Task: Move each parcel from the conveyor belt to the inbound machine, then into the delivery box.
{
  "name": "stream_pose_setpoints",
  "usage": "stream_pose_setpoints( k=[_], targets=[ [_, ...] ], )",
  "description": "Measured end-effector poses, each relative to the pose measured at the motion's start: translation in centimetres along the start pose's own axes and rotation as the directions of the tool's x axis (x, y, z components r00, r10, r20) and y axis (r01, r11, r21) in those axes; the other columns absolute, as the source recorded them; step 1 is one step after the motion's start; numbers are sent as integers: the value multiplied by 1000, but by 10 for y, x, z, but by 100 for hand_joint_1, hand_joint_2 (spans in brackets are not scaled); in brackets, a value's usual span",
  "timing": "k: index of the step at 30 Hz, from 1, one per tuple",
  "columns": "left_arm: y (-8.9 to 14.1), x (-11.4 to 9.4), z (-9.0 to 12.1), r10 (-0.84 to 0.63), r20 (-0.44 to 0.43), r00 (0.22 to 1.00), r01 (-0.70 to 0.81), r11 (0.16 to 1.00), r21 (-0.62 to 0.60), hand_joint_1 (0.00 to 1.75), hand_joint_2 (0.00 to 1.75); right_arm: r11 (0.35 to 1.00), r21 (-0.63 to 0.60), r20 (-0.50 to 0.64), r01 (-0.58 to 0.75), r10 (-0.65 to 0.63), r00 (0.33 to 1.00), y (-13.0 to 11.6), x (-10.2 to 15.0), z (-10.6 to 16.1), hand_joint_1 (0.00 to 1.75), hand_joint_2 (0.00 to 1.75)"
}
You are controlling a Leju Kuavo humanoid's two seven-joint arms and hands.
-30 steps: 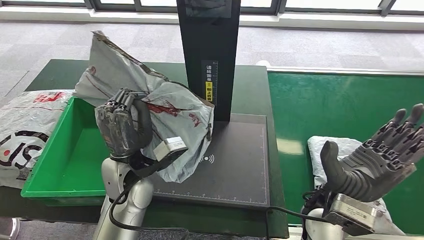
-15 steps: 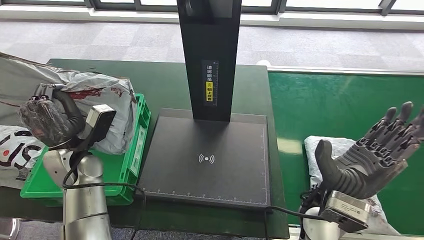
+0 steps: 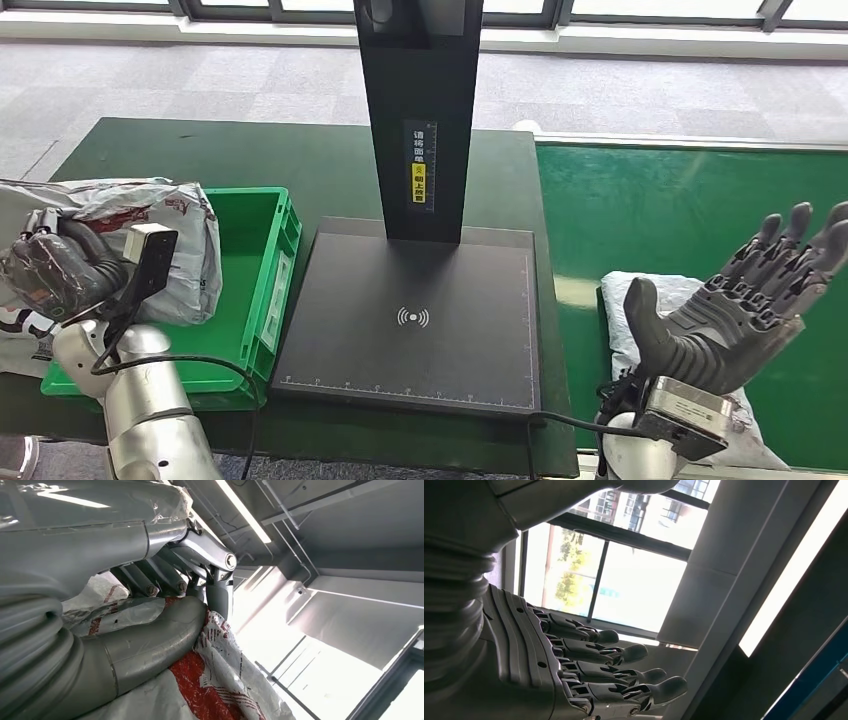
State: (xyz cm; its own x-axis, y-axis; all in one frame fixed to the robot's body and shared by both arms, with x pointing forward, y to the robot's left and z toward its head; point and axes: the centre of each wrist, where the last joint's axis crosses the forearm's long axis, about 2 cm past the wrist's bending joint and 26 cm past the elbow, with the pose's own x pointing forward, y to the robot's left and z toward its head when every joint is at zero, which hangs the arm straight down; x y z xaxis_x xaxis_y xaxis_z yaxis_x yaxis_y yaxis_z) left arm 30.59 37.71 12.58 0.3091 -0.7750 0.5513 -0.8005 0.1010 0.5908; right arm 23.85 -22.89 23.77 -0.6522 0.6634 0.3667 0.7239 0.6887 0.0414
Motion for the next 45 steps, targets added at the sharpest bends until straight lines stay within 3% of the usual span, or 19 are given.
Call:
stream_pose_setpoints(
  k=[2, 3, 22, 31, 33, 36, 41, 45],
  targets=[
    [-1, -2, 1, -5, -12, 1000, 5, 1000, -6, 16, 175, 1000, 1, 0, 0, 0, 1000, 0, 0, 0, 0, 175],
    [-1, -3, 2, -4, -17, 1000, 3, 1000, -6, 0, 175, 1000, 1, 0, -1, 1, 1000, 0, 0, 0, 0, 175],
    [4, -12, 6, 149, -102, 984, -133, 980, 150, 0, 175, 1000, 6, -9, -11, 11, 1000, -1, -3, 2, 0, 175],
    [20, 0, 8, 329, -45, 943, -306, 912, 272, 0, 175, 985, 58, -83, -161, 165, 983, -21, -34, 19, 0, 175],
    [21, 8, 16, 420, -45, 906, -390, 874, 290, 0, 175, 967, 112, -129, -227, 241, 962, -25, -43, 25, 0, 175],
    [15, 36, 33, 604, -36, 796, -577, 776, 254, 0, 175, 915, 212, -201, -343, 384, 901, -35, -62, 40, 0, 175],
    [6, 87, 57, 828, -21, 560, -828, 560, 35, 0, 175, 774, 391, -264, -498, 612, 745, -56, -97, 71, 0, 175],
    [5, 107, 76, 873, -28, 487, -872, 484, -77, 0, 175, 707, 468, -316, -531, 695, 647, -67, -112, 90, 0, 175]
  ],
)
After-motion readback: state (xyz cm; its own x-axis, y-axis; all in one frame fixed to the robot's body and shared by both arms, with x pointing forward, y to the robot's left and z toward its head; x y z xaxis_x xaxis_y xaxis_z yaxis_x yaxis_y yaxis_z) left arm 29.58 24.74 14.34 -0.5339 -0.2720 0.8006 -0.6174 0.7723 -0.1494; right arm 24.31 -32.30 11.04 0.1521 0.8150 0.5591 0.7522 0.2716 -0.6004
